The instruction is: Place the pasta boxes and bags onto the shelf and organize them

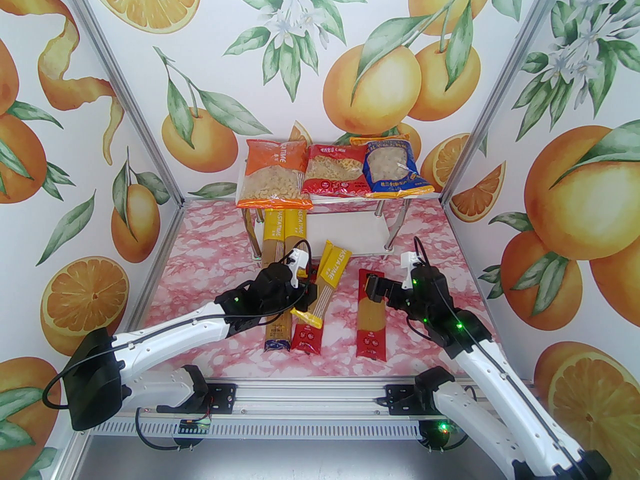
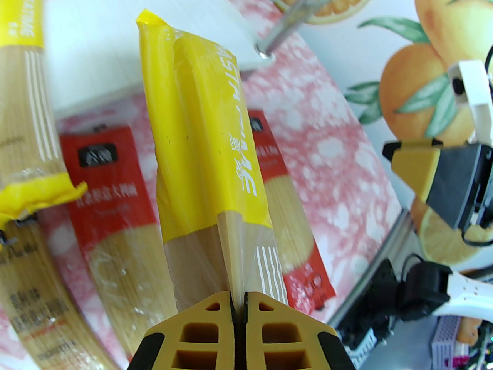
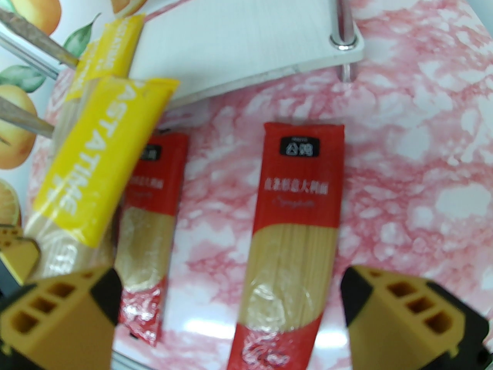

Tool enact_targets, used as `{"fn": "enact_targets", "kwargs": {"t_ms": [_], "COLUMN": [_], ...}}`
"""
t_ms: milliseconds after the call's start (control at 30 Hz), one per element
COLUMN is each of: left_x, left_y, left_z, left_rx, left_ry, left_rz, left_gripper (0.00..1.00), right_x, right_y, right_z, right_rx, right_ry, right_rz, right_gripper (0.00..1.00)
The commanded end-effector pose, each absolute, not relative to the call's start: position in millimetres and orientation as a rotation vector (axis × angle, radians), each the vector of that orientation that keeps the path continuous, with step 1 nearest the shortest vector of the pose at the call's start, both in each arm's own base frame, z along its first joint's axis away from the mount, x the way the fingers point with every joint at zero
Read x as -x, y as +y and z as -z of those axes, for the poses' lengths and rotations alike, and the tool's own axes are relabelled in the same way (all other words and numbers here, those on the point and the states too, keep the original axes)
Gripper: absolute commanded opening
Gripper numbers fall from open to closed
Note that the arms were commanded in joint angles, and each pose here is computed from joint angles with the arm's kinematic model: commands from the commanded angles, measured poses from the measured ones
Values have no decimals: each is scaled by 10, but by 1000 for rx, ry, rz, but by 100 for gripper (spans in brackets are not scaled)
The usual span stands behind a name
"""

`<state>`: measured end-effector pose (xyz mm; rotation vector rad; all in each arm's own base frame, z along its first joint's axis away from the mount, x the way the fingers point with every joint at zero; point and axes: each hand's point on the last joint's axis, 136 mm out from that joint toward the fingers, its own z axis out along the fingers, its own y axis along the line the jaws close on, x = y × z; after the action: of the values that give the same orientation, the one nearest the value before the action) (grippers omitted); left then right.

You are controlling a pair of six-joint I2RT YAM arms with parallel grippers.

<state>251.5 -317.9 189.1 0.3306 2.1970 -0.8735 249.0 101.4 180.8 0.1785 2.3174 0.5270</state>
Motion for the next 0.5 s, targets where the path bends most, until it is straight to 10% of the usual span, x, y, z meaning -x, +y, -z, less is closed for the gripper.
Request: {"fn": "enact_targets", "kwargs": {"t_ms": [0, 467], "left_x": [-2945, -3712], "left_y": [-3263, -3381], "left_z": [-2631, -2672], "left_rx": [-220, -76], "left_ry": [1900, 1815], "left_rz": [891, 769], "left_gripper": [0, 0], "right_x": [-2586, -2622], "right_y": [1102, 1162], "right_z": [-2034, -2019], "right_rx": [-164, -147], "right_ry": [2253, 2260], "right_rz": [-587, -613], "right_gripper": [100, 100]}}
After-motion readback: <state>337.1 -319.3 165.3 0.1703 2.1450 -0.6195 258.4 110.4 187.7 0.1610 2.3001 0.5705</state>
